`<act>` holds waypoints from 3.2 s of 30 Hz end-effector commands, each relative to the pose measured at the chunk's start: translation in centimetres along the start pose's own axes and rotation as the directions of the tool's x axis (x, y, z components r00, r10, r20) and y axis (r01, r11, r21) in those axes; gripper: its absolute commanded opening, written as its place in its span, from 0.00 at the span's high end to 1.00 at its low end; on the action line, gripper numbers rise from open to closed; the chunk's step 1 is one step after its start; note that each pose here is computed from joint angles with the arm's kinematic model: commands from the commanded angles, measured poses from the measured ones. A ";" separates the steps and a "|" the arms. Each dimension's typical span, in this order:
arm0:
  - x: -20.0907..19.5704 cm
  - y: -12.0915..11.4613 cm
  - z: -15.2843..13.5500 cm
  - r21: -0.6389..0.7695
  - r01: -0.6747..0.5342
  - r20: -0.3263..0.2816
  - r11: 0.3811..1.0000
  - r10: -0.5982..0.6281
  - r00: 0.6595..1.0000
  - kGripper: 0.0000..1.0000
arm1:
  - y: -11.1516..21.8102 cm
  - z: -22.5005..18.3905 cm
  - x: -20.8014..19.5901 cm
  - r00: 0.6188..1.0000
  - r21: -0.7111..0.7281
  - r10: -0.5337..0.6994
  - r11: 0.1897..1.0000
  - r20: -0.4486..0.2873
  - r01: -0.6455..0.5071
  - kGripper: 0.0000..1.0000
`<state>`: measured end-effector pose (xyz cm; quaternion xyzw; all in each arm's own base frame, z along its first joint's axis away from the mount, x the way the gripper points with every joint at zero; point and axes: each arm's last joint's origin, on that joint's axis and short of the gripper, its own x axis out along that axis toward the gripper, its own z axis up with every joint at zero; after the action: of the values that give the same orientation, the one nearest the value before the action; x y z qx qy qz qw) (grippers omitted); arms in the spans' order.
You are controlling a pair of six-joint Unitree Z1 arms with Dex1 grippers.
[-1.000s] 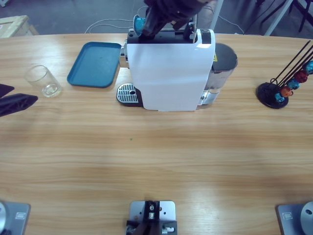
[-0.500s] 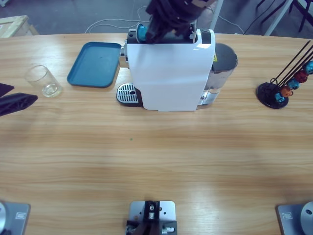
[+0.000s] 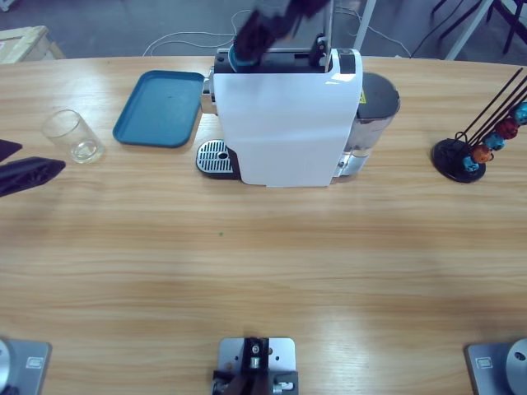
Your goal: Pour coffee
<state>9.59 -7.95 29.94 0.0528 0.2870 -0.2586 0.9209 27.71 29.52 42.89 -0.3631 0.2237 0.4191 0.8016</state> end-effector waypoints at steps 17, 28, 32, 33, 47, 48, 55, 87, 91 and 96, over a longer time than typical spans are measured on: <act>0.2 0.1 -1.1 0.020 -0.002 -0.014 1.000 0.002 1.000 0.11 | 2.3 0.6 5.3 0.996 -0.029 0.007 1.000 -0.091 -0.009 1.00; 0.1 0.1 -1.2 0.019 -0.002 -0.012 1.000 0.003 1.000 0.11 | 2.9 -0.2 7.7 0.988 0.017 0.012 1.000 -0.152 -0.010 1.00; 0.0 0.1 -1.2 0.019 -0.002 -0.010 1.000 0.002 1.000 0.11 | 3.1 -0.7 8.2 0.985 0.023 0.019 1.000 -0.172 -0.015 1.00; 0.0 0.2 -1.2 0.019 -0.002 -0.011 1.000 0.003 1.000 0.11 | 3.2 -0.9 8.3 0.984 0.026 0.022 0.999 -0.178 -0.018 1.00; 0.1 0.1 -1.2 0.020 -0.002 -0.011 1.000 0.002 1.000 0.11 | 5.2 -1.7 9.8 0.977 0.062 0.083 0.995 -0.199 -0.072 1.00; 0.1 0.1 -1.2 0.020 -0.001 -0.011 1.000 0.002 1.000 0.11 | 5.4 -1.7 10.1 0.975 0.064 0.089 0.995 -0.202 -0.078 1.00; 0.0 0.2 -1.2 0.019 -0.002 -0.009 1.000 0.002 1.000 0.11 | 6.0 -2.8 11.0 0.966 0.083 0.104 0.993 -0.235 -0.086 1.00; 0.0 0.2 -1.3 0.019 -0.001 -0.006 1.000 0.001 1.000 0.11 | 1.9 -7.8 -2.4 0.833 0.469 -0.553 0.731 -0.017 0.495 1.00; 0.0 0.2 -1.3 0.018 -0.001 -0.003 1.000 0.001 1.000 0.11 | 2.6 -6.7 1.1 0.850 0.460 -0.525 0.746 -0.037 0.481 1.00; 0.0 0.2 -1.3 0.018 -0.001 -0.002 1.000 0.001 1.000 0.11 | 4.8 -5.3 3.1 0.878 0.445 -0.479 0.782 -0.020 0.437 1.00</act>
<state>9.58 -7.95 29.77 0.0535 0.2851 -0.2597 0.9211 24.64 24.65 38.72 -0.1806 0.1551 0.1477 0.9599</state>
